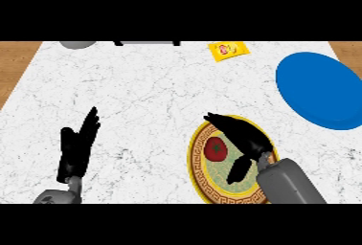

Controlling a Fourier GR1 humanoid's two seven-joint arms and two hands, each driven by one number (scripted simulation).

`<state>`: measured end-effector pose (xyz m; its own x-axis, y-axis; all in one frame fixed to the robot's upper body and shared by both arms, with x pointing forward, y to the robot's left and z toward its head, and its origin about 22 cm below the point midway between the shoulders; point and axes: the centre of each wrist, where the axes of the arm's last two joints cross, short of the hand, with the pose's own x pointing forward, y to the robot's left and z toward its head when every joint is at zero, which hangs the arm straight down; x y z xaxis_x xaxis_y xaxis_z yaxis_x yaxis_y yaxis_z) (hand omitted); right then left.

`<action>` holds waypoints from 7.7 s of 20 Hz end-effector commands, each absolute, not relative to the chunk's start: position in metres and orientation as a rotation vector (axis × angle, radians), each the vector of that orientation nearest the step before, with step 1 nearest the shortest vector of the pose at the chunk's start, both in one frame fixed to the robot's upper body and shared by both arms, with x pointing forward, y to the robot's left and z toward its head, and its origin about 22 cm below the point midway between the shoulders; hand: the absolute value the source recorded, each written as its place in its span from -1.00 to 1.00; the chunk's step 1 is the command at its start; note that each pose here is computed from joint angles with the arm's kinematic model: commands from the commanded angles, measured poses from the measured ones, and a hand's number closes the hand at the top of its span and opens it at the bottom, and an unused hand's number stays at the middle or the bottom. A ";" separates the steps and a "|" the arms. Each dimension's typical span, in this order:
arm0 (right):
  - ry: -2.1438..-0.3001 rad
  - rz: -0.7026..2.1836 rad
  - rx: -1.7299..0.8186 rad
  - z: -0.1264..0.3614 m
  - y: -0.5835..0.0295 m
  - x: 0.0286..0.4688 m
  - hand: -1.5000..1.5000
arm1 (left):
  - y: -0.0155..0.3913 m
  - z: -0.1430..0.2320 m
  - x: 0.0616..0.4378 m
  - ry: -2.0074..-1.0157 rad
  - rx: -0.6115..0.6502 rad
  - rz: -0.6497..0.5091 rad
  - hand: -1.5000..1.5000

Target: Pick the tomato from the plate and place it in the plate

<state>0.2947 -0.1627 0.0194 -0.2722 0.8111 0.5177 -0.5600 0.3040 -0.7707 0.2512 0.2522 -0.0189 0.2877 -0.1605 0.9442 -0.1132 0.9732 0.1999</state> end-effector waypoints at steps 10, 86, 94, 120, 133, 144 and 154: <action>-1.331 1.419 -0.300 -0.011 -0.161 0.313 1.00 | 0.257 -0.009 0.256 -1.290 0.251 -0.025 0.00; -1.645 0.166 -0.527 0.085 -0.487 0.353 -1.00 | 0.258 -0.012 0.254 -1.302 0.236 -0.044 0.00; -1.651 0.123 -0.390 0.071 -0.509 0.326 -1.00 | 0.238 -0.002 0.254 -1.323 0.201 -0.043 0.00; -1.599 0.134 -0.567 0.030 -0.494 0.316 -1.00 | 0.232 0.000 0.258 -1.323 0.215 -0.052 0.00; -1.558 0.120 -0.646 0.036 -0.531 0.280 -1.00 | 0.228 -0.010 0.264 -1.334 0.209 -0.071 0.00; -1.574 0.031 -0.728 0.039 -0.553 0.254 -1.00 | 0.243 0.001 0.267 -1.324 0.210 -0.069 0.00; -1.502 0.012 -0.801 0.043 -0.565 0.239 -1.00 | 0.226 -0.008 0.255 -1.317 0.197 -0.069 0.00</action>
<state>0.2419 -0.5610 0.0397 0.0922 0.4631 0.8815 0.4557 0.7675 -0.4509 0.2582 0.2314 -0.0042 0.2461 -0.1671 0.9547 -0.0641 0.9801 0.1881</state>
